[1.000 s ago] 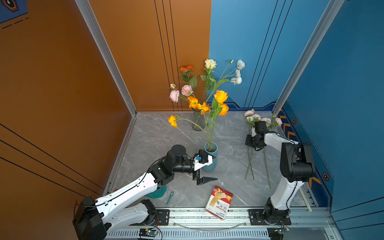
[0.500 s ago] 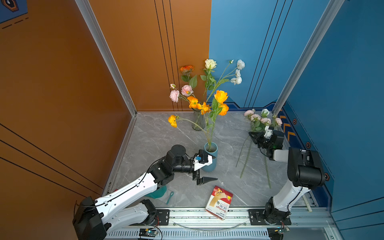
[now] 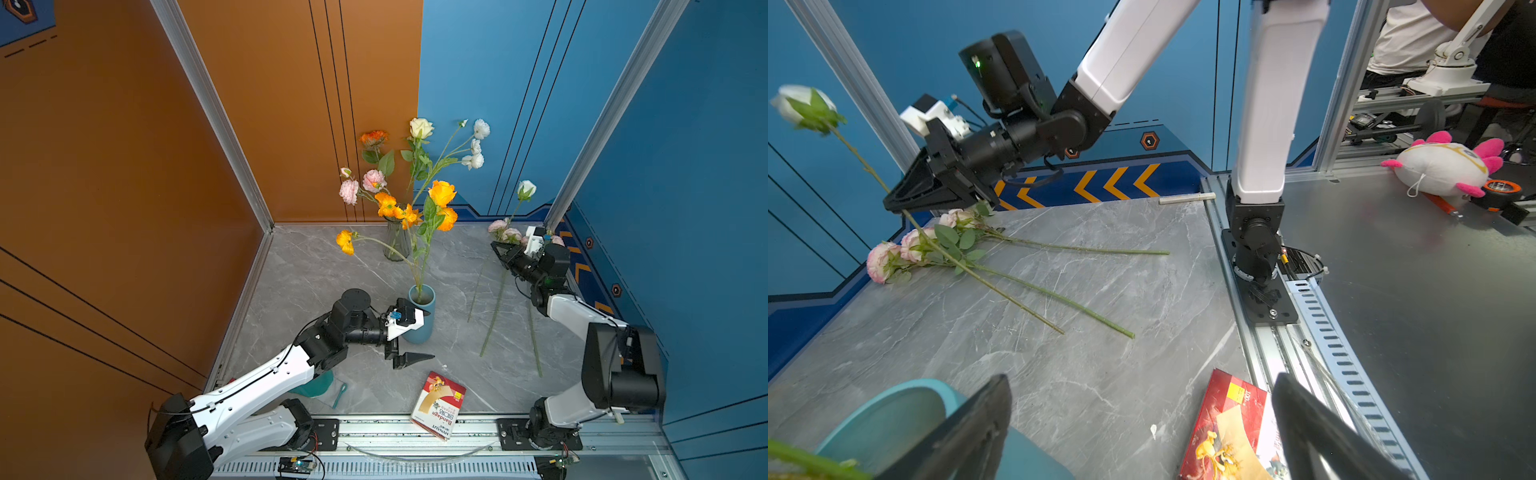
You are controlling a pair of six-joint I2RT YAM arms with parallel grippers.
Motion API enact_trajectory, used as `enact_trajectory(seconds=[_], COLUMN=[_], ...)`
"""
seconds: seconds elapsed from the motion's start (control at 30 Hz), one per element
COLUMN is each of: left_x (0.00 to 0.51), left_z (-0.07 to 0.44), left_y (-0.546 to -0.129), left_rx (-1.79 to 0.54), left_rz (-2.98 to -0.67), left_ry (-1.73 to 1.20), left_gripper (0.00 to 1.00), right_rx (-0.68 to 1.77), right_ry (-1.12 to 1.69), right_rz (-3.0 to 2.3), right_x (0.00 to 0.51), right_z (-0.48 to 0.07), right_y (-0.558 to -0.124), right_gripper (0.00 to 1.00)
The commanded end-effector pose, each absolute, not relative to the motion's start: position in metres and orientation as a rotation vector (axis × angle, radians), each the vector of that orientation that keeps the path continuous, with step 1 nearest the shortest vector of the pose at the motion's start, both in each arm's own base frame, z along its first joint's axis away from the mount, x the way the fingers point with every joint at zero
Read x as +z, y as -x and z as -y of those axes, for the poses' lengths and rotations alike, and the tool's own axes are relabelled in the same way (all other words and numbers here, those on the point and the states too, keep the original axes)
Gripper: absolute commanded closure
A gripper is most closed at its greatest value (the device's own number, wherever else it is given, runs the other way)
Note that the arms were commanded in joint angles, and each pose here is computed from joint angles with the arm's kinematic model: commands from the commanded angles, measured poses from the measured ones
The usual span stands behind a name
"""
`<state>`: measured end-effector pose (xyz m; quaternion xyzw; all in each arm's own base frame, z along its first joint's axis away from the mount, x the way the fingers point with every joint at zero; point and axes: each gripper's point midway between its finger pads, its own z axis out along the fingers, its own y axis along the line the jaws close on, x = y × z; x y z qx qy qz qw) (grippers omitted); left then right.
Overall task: Arrange the flowers into the vase
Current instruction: 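Lift the white rose upright with the right gripper, then carry the white rose over the teal vase held by the left gripper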
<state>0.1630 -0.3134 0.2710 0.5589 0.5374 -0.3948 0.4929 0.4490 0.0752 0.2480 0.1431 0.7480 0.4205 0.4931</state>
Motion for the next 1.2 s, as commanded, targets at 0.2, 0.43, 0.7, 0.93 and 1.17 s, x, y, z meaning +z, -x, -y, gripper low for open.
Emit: enact_trajectory(seconds=[0.2,0.43,0.7,0.93,1.17], left_x=[0.313,0.338,0.339,0.339,0.338], left_z=[0.271,0.238,0.238,0.238,0.238], left_y=[-0.180,-0.197,-0.198,-0.197,-0.197], left_rx=[-0.859,-0.771,-0.790,-0.798,-0.802], left_rz=[-1.210,-1.197,-1.202,-1.203,-1.204], left_ry=[-1.239,-1.140,-1.141,-1.143,-1.145], left_gripper=[0.02,0.02,0.02,0.02,0.02], right_rx=[0.512,0.609,0.716,0.790,0.770], right_ry=[-0.271,-0.276,-0.202,-0.157,-0.174], right_rz=[-1.845,-1.617,-1.447,-1.304,-1.180], right_x=[0.291,0.365,0.436,0.469,0.478], right_z=[-0.084,-0.128,-0.163,-0.185,-0.189], right_y=[-0.404,-0.374,-0.327,-0.297,-0.296], right_gripper=[1.00,1.00,1.00,1.00,1.00])
